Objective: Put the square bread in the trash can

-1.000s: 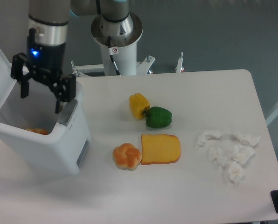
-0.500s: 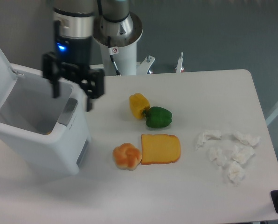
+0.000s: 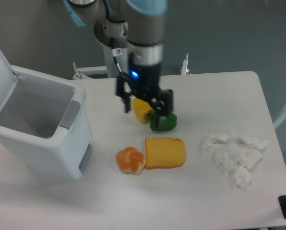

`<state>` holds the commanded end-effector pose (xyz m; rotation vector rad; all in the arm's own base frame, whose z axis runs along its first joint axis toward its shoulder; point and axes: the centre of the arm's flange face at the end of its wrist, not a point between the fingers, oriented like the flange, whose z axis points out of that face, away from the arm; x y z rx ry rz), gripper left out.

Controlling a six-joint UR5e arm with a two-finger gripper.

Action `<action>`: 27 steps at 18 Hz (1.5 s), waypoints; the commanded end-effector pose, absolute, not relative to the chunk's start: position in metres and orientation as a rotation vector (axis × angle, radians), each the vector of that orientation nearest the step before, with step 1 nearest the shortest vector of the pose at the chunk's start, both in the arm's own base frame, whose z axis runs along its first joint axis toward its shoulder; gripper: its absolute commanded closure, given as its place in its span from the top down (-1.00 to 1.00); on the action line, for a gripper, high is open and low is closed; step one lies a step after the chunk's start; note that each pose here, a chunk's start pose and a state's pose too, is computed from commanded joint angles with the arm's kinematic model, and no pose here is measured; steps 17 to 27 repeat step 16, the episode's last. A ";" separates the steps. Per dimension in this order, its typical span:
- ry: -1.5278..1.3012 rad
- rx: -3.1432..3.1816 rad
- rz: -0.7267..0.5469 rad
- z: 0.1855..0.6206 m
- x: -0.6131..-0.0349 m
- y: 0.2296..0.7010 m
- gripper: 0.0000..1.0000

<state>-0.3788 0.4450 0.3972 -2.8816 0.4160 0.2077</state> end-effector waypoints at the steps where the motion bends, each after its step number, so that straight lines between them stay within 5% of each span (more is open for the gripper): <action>1: 0.416 -2.890 0.199 0.392 -0.382 0.446 1.00; 9: 0.423 -3.057 0.197 0.346 -0.424 0.440 1.00; 27: 0.496 -3.087 0.120 0.354 -0.448 0.452 1.00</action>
